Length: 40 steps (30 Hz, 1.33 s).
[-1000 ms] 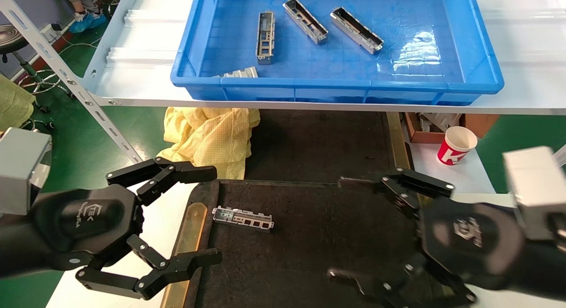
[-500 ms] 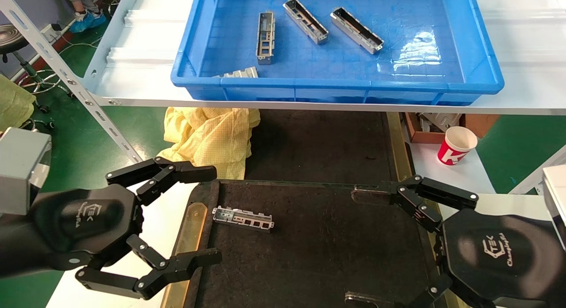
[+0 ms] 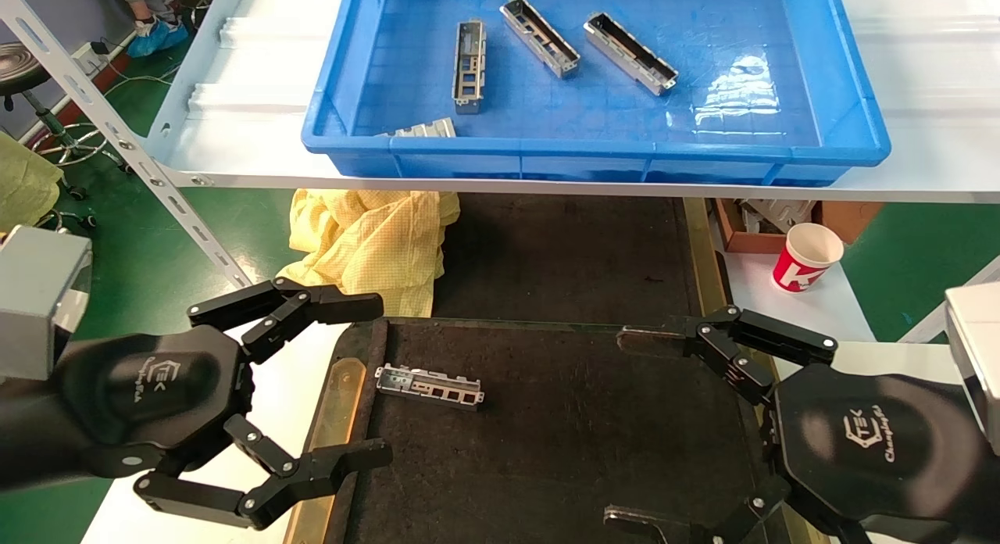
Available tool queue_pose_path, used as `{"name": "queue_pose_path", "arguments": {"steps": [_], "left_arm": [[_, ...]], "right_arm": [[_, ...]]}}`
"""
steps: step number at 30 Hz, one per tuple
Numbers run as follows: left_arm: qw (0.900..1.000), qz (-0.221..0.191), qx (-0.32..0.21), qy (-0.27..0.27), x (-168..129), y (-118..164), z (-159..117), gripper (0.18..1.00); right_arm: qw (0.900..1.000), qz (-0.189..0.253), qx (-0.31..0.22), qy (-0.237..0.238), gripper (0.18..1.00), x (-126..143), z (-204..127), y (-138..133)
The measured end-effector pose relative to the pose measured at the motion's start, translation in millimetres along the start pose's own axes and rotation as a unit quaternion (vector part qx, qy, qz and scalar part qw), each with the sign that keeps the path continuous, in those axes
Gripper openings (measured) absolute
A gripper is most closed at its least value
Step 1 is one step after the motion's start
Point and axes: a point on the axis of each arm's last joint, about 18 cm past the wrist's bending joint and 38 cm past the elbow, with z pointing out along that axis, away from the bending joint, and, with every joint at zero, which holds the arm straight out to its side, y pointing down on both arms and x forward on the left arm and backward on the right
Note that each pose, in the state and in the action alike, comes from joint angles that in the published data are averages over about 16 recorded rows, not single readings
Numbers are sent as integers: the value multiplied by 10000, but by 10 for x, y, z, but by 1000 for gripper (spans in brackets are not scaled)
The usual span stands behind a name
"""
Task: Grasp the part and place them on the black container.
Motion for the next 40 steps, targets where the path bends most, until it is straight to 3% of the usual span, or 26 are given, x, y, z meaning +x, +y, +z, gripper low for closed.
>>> {"name": "queue_pose_path", "arguments": {"steps": [40], "left_arm": [[10000,0,1,0,0,-1,0,1001]], "right_arm": [[10000,19,13,9,1001,15,13,11]]}}
